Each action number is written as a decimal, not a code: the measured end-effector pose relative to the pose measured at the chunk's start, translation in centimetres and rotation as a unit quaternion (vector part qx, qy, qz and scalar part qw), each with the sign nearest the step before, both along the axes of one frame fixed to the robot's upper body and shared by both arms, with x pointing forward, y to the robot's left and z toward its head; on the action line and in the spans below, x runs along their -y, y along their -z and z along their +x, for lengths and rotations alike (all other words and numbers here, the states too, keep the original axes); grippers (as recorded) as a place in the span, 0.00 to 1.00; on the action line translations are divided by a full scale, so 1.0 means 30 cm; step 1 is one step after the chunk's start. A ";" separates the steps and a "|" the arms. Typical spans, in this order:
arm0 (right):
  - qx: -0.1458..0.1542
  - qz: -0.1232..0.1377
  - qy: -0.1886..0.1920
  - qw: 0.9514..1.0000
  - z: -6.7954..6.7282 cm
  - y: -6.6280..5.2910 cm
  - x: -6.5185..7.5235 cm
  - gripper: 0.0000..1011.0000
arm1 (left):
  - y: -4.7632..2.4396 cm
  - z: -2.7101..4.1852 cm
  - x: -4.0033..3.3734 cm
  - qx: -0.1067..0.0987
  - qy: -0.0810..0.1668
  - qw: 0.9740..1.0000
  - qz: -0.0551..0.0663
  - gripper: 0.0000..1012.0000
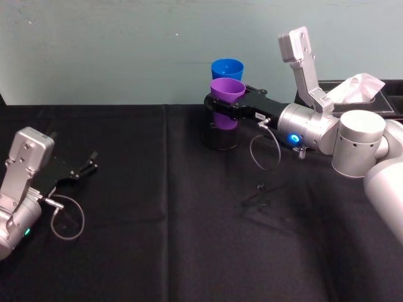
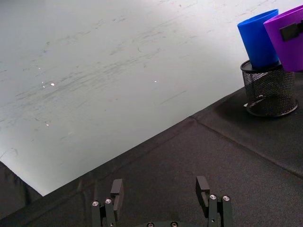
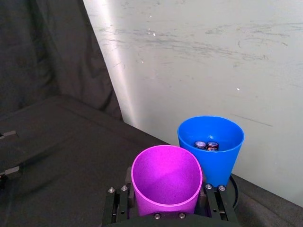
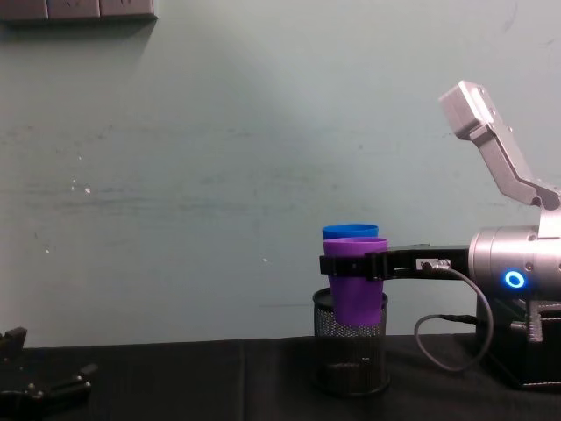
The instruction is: Pick up one cup with a gripper and tap it against the other cup.
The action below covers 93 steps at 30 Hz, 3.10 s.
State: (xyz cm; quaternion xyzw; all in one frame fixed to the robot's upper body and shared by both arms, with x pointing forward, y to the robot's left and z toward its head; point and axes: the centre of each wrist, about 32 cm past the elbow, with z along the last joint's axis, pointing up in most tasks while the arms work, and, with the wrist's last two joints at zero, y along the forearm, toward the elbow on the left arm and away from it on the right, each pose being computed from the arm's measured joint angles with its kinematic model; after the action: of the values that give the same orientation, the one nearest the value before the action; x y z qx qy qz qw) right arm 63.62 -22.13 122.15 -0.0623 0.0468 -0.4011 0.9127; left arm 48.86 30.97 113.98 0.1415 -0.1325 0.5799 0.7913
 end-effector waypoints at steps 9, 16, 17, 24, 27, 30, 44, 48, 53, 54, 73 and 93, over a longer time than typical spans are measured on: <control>0.000 0.000 0.000 1.000 0.000 0.000 0.000 0.71 | 0.000 0.000 0.000 0.000 0.000 1.000 0.000 0.99; 0.000 0.000 0.000 1.000 0.000 0.000 0.000 0.71 | 0.000 0.000 0.000 0.000 0.000 1.000 0.000 0.99; 0.000 0.000 0.000 1.000 0.000 0.000 0.000 0.71 | 0.000 0.000 0.000 0.000 0.000 1.000 0.000 0.99; 0.000 0.000 0.000 1.000 0.000 0.000 0.000 0.71 | 0.000 0.000 0.000 0.000 0.000 1.000 0.000 0.99; 0.000 0.000 0.000 1.000 0.000 0.000 0.000 0.71 | 0.000 0.000 0.000 0.000 0.000 1.000 0.000 0.99; 0.000 0.000 0.000 1.000 0.000 0.000 0.000 0.71 | 0.000 0.000 0.000 0.000 0.000 1.000 0.000 0.99; 0.000 0.000 0.000 1.000 0.000 0.000 0.000 0.71 | 0.000 0.000 0.000 0.000 0.000 1.000 0.000 0.99; 0.000 0.000 0.000 1.000 0.000 0.000 0.000 0.71 | 0.000 0.000 0.000 0.000 0.000 1.000 0.000 0.99; 0.000 0.000 0.000 1.000 0.000 0.000 0.000 0.71 | 0.000 0.000 0.000 0.000 0.000 1.000 0.000 0.99; 0.000 0.000 0.000 1.000 0.000 0.000 0.000 0.71 | 0.000 0.000 0.000 0.000 0.000 1.000 0.000 0.99; 0.000 0.000 0.000 1.000 0.000 0.000 0.000 0.71 | 0.000 0.000 0.000 0.000 0.000 1.000 0.000 0.99; 0.000 0.000 0.000 1.000 0.000 0.000 0.000 0.71 | 0.000 0.000 0.000 0.000 0.000 1.000 0.000 0.99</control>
State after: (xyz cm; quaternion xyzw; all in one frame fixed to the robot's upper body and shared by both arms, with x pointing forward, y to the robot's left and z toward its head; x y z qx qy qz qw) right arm 63.62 -22.13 122.15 -0.0623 0.0468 -0.4012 0.9127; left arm 48.86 30.97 113.98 0.1415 -0.1324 0.5799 0.7913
